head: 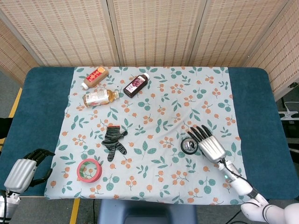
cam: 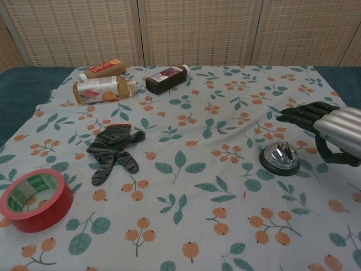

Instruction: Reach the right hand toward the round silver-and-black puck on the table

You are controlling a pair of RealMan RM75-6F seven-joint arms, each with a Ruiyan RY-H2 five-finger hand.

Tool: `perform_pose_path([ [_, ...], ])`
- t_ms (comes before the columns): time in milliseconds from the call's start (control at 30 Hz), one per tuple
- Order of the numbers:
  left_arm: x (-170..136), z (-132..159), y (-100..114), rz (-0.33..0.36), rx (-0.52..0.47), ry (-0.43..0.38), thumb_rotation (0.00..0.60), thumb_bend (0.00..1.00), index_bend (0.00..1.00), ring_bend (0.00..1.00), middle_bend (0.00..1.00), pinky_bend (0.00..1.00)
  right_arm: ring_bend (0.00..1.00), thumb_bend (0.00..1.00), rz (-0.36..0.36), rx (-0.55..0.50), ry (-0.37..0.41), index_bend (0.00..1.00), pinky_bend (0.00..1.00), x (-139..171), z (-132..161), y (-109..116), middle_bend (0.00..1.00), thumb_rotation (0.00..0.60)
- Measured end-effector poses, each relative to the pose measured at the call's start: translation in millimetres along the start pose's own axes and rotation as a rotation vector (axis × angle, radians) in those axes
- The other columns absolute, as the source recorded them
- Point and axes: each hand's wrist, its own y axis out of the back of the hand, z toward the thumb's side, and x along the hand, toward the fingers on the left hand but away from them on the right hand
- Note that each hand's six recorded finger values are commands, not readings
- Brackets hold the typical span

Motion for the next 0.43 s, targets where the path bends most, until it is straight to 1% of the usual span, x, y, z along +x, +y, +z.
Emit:
perform_pose_path([
  [100, -0.2, 0.1, 0.7, 0.004, 0.0, 0.002, 0.6, 0.39, 0.3, 0.22, 0.29, 0.35, 0.0, 1.0, -0.017, 0.028, -0.035, 0.0, 0.05, 23.4, -9.4, 11.1, 0.0, 0.6],
  [267, 0.0, 0.2, -0.1, 0.003, 0.007, 0.004, 0.6, 0.39, 0.3, 0.21, 0.29, 0.35, 0.0, 1.0, 0.015, 0.061, -0.122, 0.0, 0.05, 78.6, -34.7, 24.8, 0.0, 0.6],
  [367, 0.4, 0.6, -1.4, 0.0, 0.013, 0.005, 0.6, 0.39, 0.3, 0.21, 0.29, 0.35, 0.0, 1.0, 0.029, 0.04, -0.173, 0.0, 0.05, 107.7, -48.3, 35.2, 0.0, 0.6],
  [433, 1.1, 1.5, -2.9, -0.004, 0.019, 0.002, 0.6, 0.39, 0.3, 0.21, 0.29, 0.35, 0.0, 0.96, 0.025, 0.01, -0.201, 0.0, 0.05, 120.5, -55.4, 43.0, 0.0, 0.6],
])
